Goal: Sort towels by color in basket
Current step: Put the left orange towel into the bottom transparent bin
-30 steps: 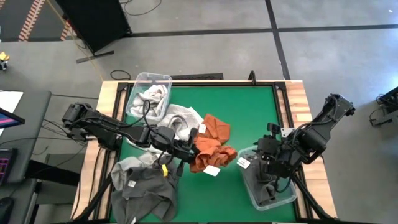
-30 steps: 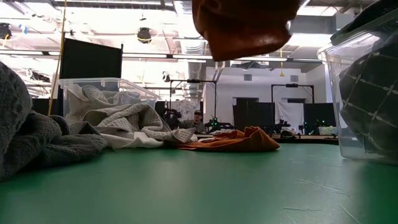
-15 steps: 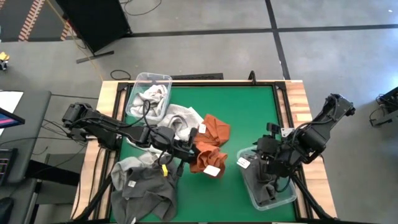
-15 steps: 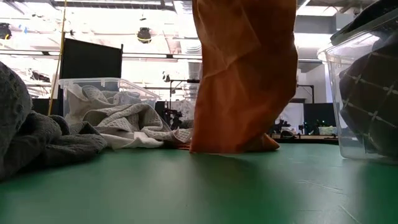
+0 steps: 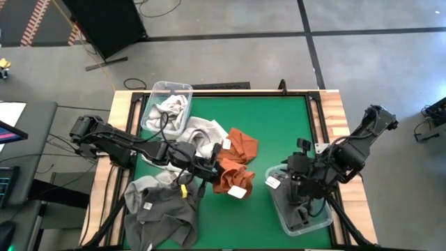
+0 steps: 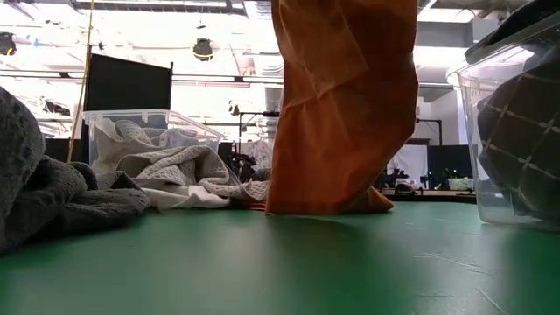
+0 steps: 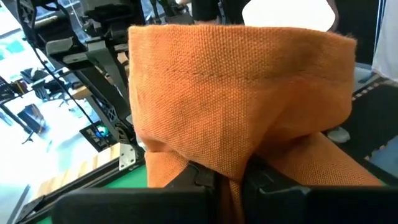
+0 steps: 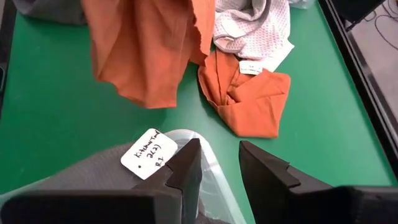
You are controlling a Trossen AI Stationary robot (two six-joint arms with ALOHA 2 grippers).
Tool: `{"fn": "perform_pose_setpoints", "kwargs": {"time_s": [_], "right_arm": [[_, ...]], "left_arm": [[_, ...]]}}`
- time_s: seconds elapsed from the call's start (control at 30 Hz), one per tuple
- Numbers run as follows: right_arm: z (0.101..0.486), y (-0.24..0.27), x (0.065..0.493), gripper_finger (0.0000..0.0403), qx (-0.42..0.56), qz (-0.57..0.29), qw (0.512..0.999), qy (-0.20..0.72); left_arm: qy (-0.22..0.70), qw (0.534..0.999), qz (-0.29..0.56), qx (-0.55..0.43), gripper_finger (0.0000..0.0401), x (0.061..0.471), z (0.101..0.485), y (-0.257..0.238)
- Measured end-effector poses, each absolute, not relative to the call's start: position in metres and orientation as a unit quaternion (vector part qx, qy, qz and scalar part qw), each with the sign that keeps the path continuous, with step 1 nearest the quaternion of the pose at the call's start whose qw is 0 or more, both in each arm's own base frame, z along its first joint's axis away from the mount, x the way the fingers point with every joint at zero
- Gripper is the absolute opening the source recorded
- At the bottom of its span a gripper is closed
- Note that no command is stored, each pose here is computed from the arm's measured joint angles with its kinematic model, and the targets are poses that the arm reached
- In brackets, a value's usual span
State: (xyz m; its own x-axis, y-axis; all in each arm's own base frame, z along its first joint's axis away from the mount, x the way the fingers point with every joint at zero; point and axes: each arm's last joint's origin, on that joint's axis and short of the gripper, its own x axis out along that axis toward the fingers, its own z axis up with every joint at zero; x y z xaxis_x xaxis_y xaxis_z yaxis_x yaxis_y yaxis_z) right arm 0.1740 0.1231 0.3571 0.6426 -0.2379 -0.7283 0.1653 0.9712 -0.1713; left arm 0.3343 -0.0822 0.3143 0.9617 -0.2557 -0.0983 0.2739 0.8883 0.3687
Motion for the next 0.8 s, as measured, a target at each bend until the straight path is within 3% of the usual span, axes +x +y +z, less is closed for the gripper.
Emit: {"fn": "perform_pose_setpoints", "kwargs": {"time_s": [0.37, 0.8], "right_arm": [[0.355, 0.118, 0.173, 0.0139, -0.067, -0.118, 0.896, 0.423], [0.362, 0.11, 0.161, 0.0139, -0.083, -0.137, 0.899, 0.407]], "left_arm": [[-0.019, 0.978, -0.123, 0.17, 0.0012, 0.358, 0.306, -0.084], [-0.054, 0.977, -0.12, 0.166, 0.0012, 0.37, 0.328, -0.082]]}}
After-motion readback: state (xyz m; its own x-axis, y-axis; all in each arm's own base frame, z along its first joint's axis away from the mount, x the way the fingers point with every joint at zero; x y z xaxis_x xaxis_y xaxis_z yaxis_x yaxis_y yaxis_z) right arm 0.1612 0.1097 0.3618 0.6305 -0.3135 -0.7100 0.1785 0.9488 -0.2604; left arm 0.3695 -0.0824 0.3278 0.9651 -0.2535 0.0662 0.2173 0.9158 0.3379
